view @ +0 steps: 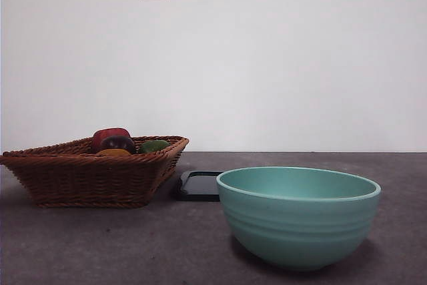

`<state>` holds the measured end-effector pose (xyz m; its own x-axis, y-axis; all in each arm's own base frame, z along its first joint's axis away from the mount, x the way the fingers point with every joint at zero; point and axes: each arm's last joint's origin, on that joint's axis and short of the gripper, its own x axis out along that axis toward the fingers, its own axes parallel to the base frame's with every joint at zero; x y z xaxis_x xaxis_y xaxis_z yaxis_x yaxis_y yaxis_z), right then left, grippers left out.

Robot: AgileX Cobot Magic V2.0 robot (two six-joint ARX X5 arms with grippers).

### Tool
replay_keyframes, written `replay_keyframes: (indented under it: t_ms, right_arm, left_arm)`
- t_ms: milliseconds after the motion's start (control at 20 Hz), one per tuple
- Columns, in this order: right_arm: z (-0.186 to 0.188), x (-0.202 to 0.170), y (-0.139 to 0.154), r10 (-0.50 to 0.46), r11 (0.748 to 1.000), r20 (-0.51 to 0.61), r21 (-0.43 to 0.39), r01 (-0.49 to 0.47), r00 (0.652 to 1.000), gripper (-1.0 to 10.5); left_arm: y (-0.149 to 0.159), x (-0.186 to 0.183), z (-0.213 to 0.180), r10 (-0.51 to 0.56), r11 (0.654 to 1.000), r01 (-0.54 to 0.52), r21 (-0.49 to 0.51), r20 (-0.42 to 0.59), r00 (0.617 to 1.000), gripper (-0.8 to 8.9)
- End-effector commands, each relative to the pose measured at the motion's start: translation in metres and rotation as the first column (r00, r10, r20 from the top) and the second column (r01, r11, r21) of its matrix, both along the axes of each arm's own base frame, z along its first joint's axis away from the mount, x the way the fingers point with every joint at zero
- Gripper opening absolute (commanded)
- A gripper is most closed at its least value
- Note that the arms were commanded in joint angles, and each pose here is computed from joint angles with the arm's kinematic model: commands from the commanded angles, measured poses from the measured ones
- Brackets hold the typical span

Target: Pick up the wifruite, put it on the bowl, pick up the plate, put it on desk

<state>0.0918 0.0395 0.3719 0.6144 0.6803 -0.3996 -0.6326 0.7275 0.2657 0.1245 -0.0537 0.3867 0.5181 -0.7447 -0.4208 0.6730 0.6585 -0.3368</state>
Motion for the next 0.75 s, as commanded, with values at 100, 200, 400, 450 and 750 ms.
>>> replay_keyframes:
  t_ms: [100,200,400,450,750]
  right_arm:
    - [0.005,0.0,0.0,0.007,1.0,0.016,0.005,-0.007,1.0,6.6]
    - [0.005,0.0,0.0,0.007,1.0,0.016,0.006,-0.007,1.0,6.6]
    - [0.005,0.0,0.0,0.007,1.0,0.016,0.006,-0.007,1.0,6.6]
    - [0.005,0.0,0.0,0.007,1.0,0.016,0.005,-0.007,1.0,6.6]
    - [0.005,0.0,0.0,0.007,1.0,0.016,0.005,-0.007,1.0,6.6]
  left_arm:
    - [-0.004,0.013,-0.002,0.012,1.0,-0.011,0.009,-0.059,0.998,5.61]
    - [-0.007,0.022,-0.007,0.022,1.0,-0.02,0.018,-0.104,0.994,5.61]
    - [-0.013,0.046,-0.02,0.088,0.996,-0.08,0.048,-0.209,0.974,5.61]
    - [-0.014,0.051,-0.024,0.095,0.995,-0.084,0.058,-0.229,0.969,5.61]
    - [-0.024,0.093,-0.056,0.22,0.969,-0.163,0.185,-0.356,0.908,5.58]
